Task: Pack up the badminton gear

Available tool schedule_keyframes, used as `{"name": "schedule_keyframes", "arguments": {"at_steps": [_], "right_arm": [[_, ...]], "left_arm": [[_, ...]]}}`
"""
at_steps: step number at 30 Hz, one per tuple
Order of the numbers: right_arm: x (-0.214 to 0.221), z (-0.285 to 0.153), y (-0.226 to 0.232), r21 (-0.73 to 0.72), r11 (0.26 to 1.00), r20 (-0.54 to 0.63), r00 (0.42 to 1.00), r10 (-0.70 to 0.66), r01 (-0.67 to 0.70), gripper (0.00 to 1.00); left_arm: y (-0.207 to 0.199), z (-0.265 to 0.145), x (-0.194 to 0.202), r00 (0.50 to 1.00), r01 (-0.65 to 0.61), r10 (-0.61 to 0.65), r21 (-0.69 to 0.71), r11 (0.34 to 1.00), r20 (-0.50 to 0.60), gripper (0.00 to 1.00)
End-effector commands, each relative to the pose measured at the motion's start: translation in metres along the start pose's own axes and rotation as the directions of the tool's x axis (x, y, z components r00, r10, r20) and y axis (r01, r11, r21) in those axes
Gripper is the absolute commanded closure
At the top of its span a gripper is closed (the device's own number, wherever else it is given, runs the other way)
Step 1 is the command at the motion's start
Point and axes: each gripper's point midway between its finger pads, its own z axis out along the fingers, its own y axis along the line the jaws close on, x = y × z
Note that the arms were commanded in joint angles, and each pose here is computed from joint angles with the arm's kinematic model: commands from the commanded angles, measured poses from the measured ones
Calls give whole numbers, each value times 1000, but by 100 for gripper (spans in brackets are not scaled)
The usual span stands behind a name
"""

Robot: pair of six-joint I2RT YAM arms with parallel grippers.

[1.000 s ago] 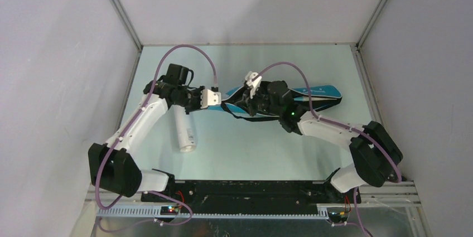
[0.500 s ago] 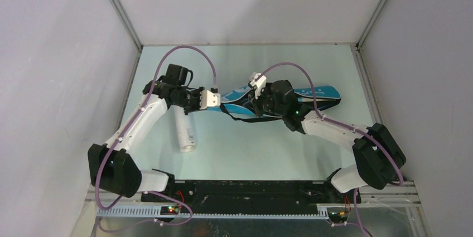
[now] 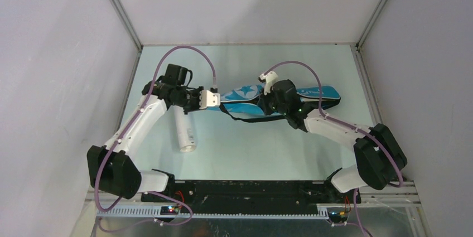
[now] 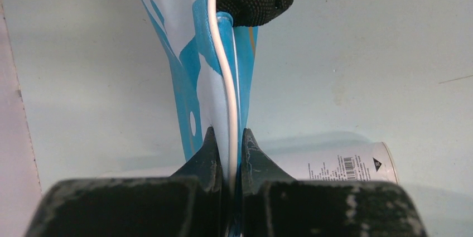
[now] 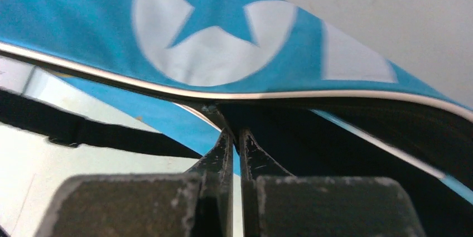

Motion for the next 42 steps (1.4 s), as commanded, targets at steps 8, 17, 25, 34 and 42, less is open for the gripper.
{"name": "schedule_keyframes", "arguments": {"at_steps": [8,17,25,34,42], "right_arm": [[36,-62,-158,638,770,-116,985,125,-22,100],[58,-92,-228,774,633,-158,969,190,2,100],[83,-109,-289,835,550,-184,953,242,21,100],[94,-140,-338,905,417,-105,905,413,-85,100],[86,-163,-377,925,381,-155,909,388,-5,100]], "left_arm": [[2,-47,7,995,-12,2,-94,995,-102,100],[-5,-42,8,995,-31,24,-67,997,-92,100],[-10,-40,14,992,-57,54,-22,998,-113,100],[-15,-45,22,991,-37,39,18,999,-129,100],[-5,-54,17,996,-13,13,-2,1000,-86,100]]}}
